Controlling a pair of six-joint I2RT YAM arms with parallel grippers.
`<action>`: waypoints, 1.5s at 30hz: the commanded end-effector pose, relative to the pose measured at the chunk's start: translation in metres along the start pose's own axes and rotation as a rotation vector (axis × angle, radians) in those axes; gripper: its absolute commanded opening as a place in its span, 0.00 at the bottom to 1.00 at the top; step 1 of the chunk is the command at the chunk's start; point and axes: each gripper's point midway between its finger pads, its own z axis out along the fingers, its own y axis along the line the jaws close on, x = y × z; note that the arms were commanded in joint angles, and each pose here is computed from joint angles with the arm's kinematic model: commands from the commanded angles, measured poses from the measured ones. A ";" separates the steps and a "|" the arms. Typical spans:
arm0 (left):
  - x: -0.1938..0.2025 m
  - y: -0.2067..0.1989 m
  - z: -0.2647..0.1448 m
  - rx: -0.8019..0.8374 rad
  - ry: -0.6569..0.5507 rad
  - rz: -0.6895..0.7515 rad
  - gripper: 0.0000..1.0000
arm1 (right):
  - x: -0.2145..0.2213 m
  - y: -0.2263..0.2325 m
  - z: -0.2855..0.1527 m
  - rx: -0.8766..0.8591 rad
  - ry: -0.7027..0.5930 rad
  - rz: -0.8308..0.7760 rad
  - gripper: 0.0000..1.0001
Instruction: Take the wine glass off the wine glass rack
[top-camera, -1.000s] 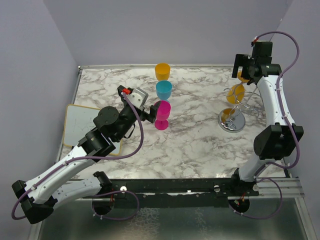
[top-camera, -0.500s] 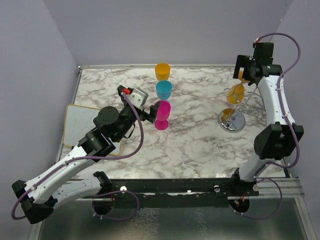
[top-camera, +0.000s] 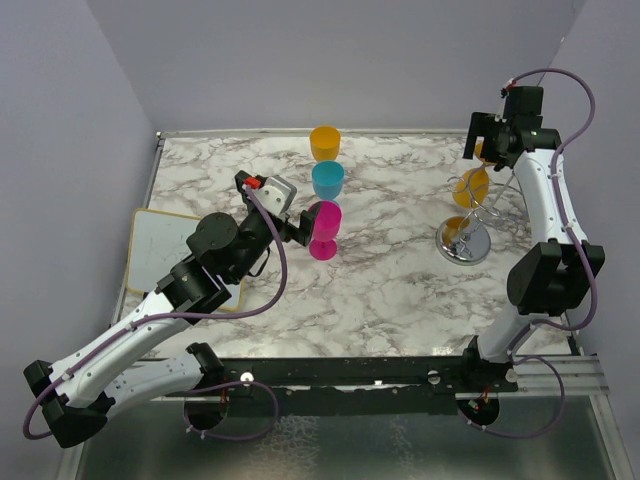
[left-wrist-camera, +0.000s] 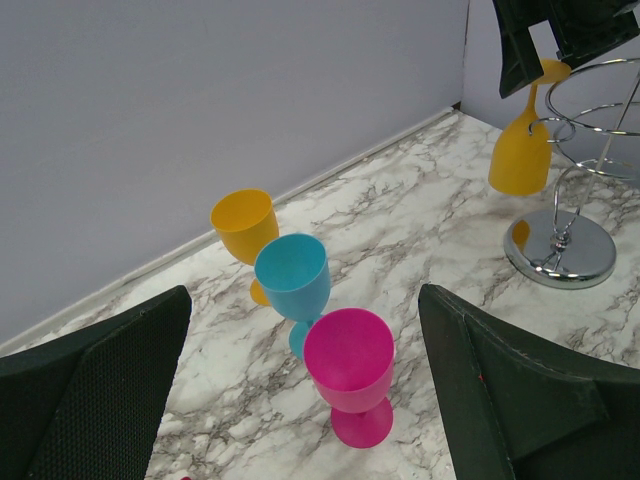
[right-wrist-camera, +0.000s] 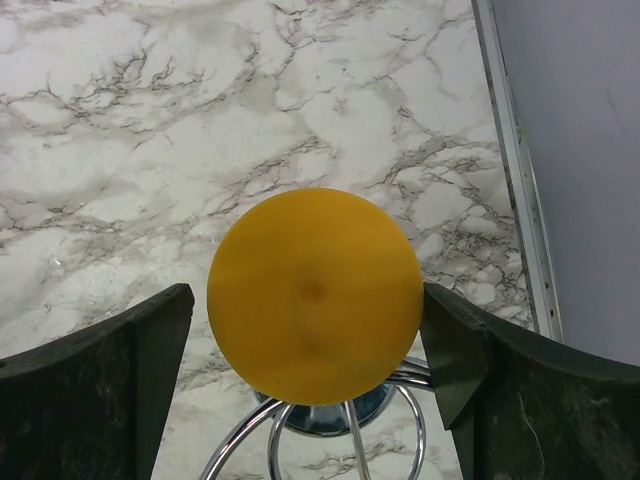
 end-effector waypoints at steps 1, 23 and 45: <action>-0.002 -0.001 0.001 0.008 -0.017 0.000 1.00 | -0.002 0.003 0.002 -0.025 0.001 0.013 0.91; -0.001 -0.004 0.002 0.021 -0.015 -0.006 1.00 | -0.023 0.000 -0.014 -0.019 -0.067 0.019 0.75; -0.001 -0.006 0.002 0.029 -0.013 -0.009 1.00 | -0.038 -0.013 -0.017 0.054 -0.098 0.035 0.71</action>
